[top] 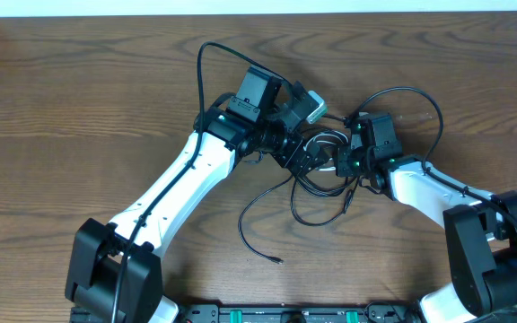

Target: Untangle cables

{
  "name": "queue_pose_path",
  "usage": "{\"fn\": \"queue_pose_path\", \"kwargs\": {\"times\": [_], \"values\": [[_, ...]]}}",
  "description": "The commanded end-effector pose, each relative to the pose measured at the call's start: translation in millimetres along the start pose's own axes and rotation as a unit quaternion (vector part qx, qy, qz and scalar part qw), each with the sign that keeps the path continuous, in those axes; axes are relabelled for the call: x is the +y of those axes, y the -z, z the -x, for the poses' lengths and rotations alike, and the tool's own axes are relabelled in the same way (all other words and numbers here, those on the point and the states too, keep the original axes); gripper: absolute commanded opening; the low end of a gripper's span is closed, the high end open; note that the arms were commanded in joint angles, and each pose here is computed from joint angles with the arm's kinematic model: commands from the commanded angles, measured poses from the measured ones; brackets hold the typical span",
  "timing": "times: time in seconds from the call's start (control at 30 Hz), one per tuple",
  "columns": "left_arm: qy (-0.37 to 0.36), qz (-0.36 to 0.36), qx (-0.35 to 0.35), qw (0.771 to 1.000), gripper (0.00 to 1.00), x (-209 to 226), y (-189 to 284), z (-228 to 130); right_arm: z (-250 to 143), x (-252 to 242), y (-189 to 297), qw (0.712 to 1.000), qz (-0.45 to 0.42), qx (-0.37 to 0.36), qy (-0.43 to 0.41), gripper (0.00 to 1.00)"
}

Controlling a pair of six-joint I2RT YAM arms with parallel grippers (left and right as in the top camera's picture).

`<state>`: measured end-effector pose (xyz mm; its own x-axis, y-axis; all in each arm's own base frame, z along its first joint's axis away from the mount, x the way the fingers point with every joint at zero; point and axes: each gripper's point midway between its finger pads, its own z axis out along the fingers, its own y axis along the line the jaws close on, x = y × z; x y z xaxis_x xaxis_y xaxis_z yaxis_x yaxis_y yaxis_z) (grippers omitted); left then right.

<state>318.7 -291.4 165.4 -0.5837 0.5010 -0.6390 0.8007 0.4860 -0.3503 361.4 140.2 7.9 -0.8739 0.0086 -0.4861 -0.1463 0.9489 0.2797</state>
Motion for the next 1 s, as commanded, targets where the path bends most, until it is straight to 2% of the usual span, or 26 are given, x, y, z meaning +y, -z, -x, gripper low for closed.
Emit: {"fn": "queue_pose_path", "kwargs": {"times": [0.0,0.13,0.2,0.53,0.97], "values": [[-0.011,0.007,-0.005,1.000,0.98,3.2,2.2,5.0,-7.7,0.5,-3.7,1.000,-0.004,0.011,0.006,0.18],[-0.011,0.007,-0.005,1.000,0.98,3.2,2.2,5.0,-8.6,5.8,-4.3,1.000,0.000,0.011,0.012,0.10],[-0.011,0.007,-0.005,1.000,0.98,3.2,2.2,5.0,-10.2,8.3,-4.6,1.000,0.001,0.013,0.015,0.01],[-0.011,0.007,-0.005,1.000,0.98,3.2,2.2,4.9,5.9,11.7,10.7,1.000,0.010,-0.013,0.013,0.01],[-0.011,0.007,-0.005,1.000,0.98,3.2,2.2,5.0,53.6,50.0,139.6,0.987,0.063,-0.146,0.036,0.01]]}}
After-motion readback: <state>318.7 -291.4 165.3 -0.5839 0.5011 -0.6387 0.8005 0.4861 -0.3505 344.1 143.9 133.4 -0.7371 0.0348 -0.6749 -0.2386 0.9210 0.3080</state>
